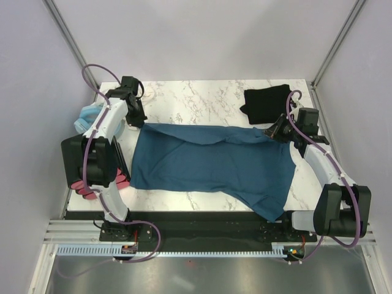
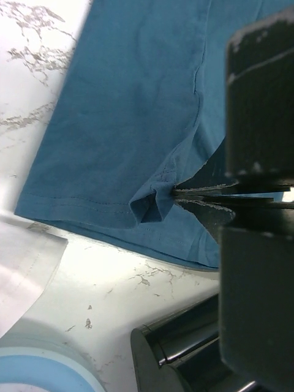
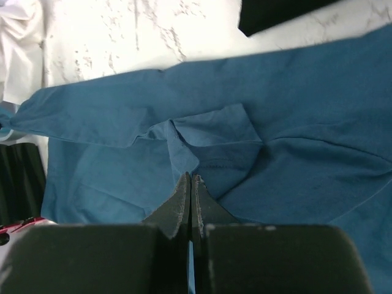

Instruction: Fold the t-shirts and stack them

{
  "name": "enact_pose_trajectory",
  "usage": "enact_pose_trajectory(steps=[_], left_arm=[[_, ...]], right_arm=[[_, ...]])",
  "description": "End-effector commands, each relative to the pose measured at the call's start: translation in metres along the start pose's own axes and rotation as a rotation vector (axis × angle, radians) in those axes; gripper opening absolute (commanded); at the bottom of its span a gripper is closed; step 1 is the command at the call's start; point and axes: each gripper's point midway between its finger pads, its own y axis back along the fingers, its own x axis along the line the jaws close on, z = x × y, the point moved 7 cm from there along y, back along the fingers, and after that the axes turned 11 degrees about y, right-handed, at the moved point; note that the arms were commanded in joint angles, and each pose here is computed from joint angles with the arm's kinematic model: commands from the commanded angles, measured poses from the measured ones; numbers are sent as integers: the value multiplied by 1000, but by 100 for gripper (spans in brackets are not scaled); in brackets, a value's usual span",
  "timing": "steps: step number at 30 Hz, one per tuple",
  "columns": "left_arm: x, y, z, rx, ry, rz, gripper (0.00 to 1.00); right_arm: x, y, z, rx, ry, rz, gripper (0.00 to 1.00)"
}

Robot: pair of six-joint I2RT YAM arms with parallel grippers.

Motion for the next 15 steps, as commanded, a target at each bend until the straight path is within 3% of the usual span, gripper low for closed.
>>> enact_pose_trajectory(steps=[1, 15], left_arm=[[2, -10, -5, 72, -35, 11, 2], [12, -28, -29, 190, -63, 45, 2]], right_arm=[[-3, 1, -6, 8, 2, -35, 0], [-15, -2, -19, 73, 4, -97, 0]])
